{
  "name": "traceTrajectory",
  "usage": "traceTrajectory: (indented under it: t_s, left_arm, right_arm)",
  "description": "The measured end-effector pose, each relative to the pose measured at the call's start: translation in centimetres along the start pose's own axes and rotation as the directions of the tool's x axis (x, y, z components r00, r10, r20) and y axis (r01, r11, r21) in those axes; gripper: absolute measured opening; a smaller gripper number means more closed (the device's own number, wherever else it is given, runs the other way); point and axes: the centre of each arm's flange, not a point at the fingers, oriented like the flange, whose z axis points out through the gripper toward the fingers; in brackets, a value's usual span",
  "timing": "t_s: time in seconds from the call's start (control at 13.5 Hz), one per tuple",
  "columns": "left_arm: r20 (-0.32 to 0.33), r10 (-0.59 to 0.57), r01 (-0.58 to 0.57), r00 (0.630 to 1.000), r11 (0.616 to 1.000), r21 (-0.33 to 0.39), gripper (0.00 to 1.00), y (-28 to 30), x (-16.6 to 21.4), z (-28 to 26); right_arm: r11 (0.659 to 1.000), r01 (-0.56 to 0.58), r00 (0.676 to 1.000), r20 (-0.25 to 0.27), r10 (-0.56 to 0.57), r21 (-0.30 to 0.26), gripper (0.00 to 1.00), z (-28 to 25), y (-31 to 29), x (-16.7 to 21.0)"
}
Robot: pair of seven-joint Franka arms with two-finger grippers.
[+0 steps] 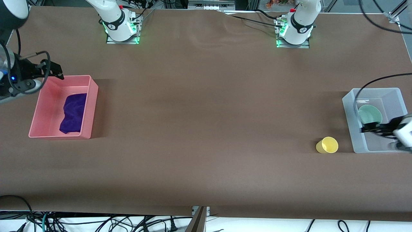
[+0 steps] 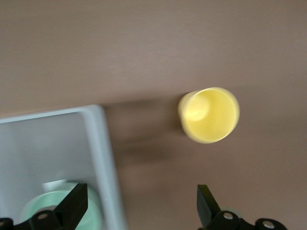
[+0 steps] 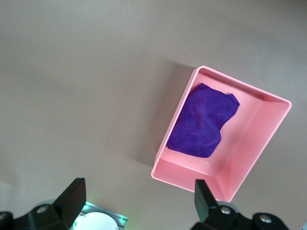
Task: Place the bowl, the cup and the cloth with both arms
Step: 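Release the cloth with the right gripper while the left gripper reaches the cup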
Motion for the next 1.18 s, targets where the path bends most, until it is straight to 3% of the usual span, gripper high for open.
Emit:
traceTrajectory:
  t_s: [0.15, 0.3, 0.37, 0.52, 0.59, 0.74, 0.81, 0.96, 1.03, 1.18]
  left_arm:
    - [-0.024, -0.018, 0.018, 1.000, 1.000, 0.004, 1.00, 2.7, 2.2, 3.4]
    - [-0.049, -0.036, 0.036, 0.998, 0.999, -0.001, 0.99, 1.3, 3.0, 6.9]
    - [-0.055, -0.048, 0.047, 0.997, 0.999, -0.004, 0.94, 0.4, 3.1, 8.3]
    - [-0.045, -0.053, 0.053, 0.998, 0.999, -0.014, 0.74, 0.0, 3.2, 10.1]
    - [-0.038, -0.049, 0.049, 0.998, 0.999, -0.017, 0.74, 0.3, 3.2, 10.6]
    - [-0.032, -0.041, 0.040, 0.999, 0.999, -0.020, 0.59, 0.9, 3.3, 10.9]
    - [-0.031, -0.039, 0.038, 0.999, 0.999, -0.020, 0.59, 1.0, 3.3, 11.0]
    - [-0.031, -0.038, 0.038, 0.999, 0.999, -0.021, 0.56, 1.0, 3.3, 11.0]
    - [-0.030, -0.038, 0.037, 0.999, 0.999, -0.021, 0.48, 1.1, 3.3, 11.0]
    - [-0.027, -0.033, 0.032, 0.999, 0.999, -0.022, 0.21, 1.4, 3.4, 11.3]
  right_arm:
    - [0.995, -0.101, 0.995, -0.006, 0.102, 0.007, 1.00, -0.6, -0.3, -0.4]
    - [0.987, -0.162, 0.987, -0.003, 0.162, 0.013, 1.00, -0.3, -0.4, -0.1]
    - [0.985, -0.173, 0.985, -0.011, 0.173, 0.012, 1.00, -0.1, -0.3, 0.2]
    - [0.983, -0.181, 0.982, -0.053, 0.181, 0.006, 1.00, -0.4, 0.1, 0.6]
    - [0.983, -0.183, 0.980, -0.074, 0.183, 0.002, 1.00, -0.7, 0.2, 0.7]
    - [0.982, -0.186, 0.977, -0.118, 0.180, -0.046, 1.00, -2.6, 0.4, 0.4]
    - [0.981, -0.184, 0.976, -0.133, 0.174, -0.067, 1.00, -3.5, 0.1, 0.2]
    - [0.979, -0.196, 0.972, -0.143, 0.187, -0.057, 1.00, -4.0, -0.5, 0.2]
    - [0.974, -0.225, 0.966, -0.139, 0.218, -0.037, 1.00, -3.9, -0.7, 0.2]
    - [0.960, -0.281, 0.952, -0.128, 0.278, -0.011, 1.00, -3.7, -0.9, 0.2]
